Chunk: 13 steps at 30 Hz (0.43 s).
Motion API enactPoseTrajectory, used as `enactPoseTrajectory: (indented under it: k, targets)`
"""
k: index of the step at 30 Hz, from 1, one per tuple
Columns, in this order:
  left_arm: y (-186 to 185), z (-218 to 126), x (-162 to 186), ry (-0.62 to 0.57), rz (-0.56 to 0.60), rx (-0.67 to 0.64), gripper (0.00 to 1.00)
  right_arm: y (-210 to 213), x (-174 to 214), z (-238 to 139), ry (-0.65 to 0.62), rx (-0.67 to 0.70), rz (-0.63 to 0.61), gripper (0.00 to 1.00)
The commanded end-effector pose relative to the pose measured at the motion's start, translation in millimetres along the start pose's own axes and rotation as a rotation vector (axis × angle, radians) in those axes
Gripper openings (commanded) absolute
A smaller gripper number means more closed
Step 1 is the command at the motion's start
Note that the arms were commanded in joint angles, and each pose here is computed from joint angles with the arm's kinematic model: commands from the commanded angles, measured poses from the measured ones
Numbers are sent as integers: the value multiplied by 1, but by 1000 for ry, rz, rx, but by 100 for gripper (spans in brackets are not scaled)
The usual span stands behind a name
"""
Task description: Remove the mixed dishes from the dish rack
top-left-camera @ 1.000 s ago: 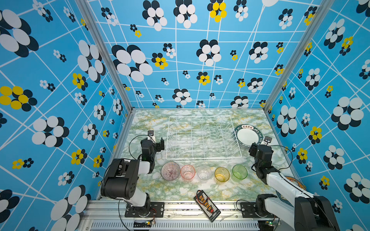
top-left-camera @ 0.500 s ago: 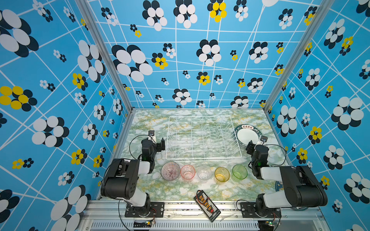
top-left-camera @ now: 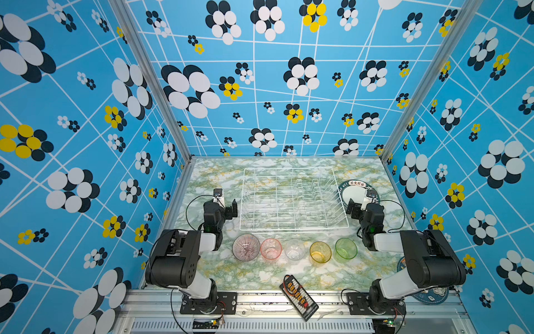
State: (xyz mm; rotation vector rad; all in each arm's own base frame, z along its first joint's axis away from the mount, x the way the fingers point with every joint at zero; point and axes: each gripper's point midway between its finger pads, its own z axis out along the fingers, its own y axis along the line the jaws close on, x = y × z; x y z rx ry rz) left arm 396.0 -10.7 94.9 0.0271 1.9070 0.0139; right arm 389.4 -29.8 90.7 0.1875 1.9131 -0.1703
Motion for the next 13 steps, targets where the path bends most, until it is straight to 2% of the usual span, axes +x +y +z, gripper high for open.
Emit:
enactPoseTrajectory:
  k: [1, 13]
  targets:
    - [-1, 1, -1, 0, -1, 12, 99, 4, -4, 2, -9, -17, -13, 99]
    - [0, 2, -1, 3, -6, 17, 99, 4, -4, 2, -8, -17, -13, 99]
